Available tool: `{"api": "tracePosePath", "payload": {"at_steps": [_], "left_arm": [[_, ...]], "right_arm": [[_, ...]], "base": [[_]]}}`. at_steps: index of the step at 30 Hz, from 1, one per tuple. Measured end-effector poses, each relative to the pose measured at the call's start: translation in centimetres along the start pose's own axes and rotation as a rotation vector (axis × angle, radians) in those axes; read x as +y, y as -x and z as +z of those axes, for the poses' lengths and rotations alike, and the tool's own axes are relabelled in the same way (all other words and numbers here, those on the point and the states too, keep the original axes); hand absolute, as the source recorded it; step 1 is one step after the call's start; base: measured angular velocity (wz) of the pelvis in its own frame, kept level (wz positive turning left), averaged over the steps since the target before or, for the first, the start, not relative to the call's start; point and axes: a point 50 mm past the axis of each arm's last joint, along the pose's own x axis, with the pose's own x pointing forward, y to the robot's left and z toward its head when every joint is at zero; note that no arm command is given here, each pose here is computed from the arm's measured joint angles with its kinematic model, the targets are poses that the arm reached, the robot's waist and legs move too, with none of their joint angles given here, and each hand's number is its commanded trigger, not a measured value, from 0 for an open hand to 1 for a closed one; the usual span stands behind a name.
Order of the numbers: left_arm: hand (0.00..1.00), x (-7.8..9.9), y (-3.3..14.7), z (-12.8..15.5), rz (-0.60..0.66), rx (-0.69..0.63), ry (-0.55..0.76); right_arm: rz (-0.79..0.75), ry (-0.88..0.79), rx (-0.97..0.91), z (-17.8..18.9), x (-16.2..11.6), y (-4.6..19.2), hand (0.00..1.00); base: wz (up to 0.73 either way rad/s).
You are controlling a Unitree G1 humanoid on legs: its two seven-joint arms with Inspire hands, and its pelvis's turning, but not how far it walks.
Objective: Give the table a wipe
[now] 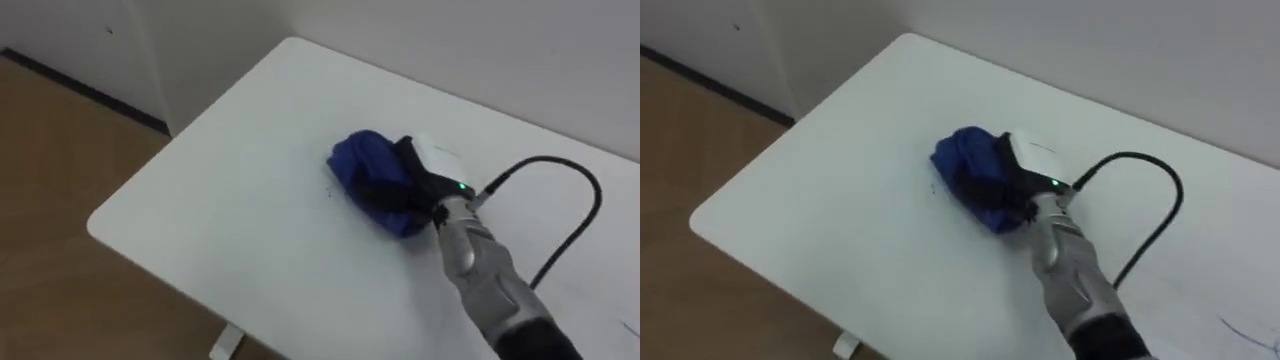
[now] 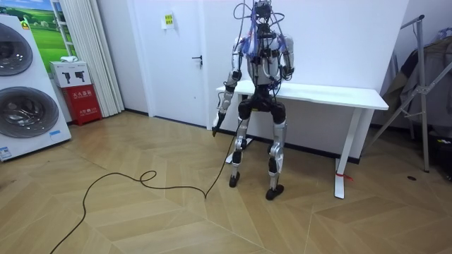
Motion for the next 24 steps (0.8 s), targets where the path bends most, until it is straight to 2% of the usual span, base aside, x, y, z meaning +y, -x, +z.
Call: {"api": "tracePosePath", "payload": {"at_steps": [2, 4, 6, 8, 10, 13, 16, 18, 19, 21, 23, 24], "left_arm": [[0.0, 1.3, 0.1, -1.7, 0.052, 0.048, 0.025], [0.0, 2.2, 0.1, -1.9, 0.077, 0.051, 0.049], [0.0, 3.0, 0.0, -1.5, 0.102, 0.022, 0.059], [0.0, 3.8, -0.2, -0.3, 0.125, -0.026, 0.064], [0.0, 4.2, -0.4, 0.9, 0.132, -0.057, 0.064], [0.0, 3.5, -0.7, 3.4, 0.114, -0.121, 0.064], [0.0, 2.2, -0.5, 4.7, 0.074, -0.18, 0.026], [0.0, 1.2, -0.6, 5.3, 0.045, -0.191, -0.006], [0.0, 0.7, -0.6, 5.5, 0.031, -0.196, -0.024], [0.0, -0.1, -0.6, 5.5, 0.008, -0.18, -0.038], [0.0, -1.5, -0.5, 5.0, -0.037, -0.145, -0.048], [0.0, -1.7, -0.6, 4.9, -0.048, -0.136, -0.055]], "right_arm": [[-0.1, -0.022, 0.127, -4.8, -1.1, 2.0, 1.0], [-0.179, -0.034, 0.252, -8.7, -2.3, 3.9, 1.0], [-0.239, -0.054, 0.39, -12.3, -3.2, 5.9, 1.0], [-0.293, -0.088, 0.571, -16.2, -4.0, 9.1, 1.0], [-0.314, -0.105, 0.668, -18.1, -4.4, 10.7, 1.0], [-0.331, -0.108, 0.749, -19.7, -4.8, 12.1, 1.0], [-0.339, -0.12, 0.75, -19.1, -4.9, 11.6, 1.0], [-0.332, -0.12, 0.746, -18.3, -4.8, 10.4, 1.0], [-0.308, -0.127, 0.715, -16.9, -4.4, 9.0, 1.0], [-0.254, -0.107, 0.591, -13.5, -3.9, 6.1, 1.0], [-0.149, -0.035, 0.313, -6.2, -3.2, 1.3, 1.0], [-0.128, -0.009, 0.224, -3.9, -3.3, 0.0, 1.0]], "base": [[0.04], [-0.09], [-0.12], [-0.2], [-0.09], [-0.06], [-0.18], [-0.47], [-0.55], [-0.47], [-0.31], [-0.06]]}}
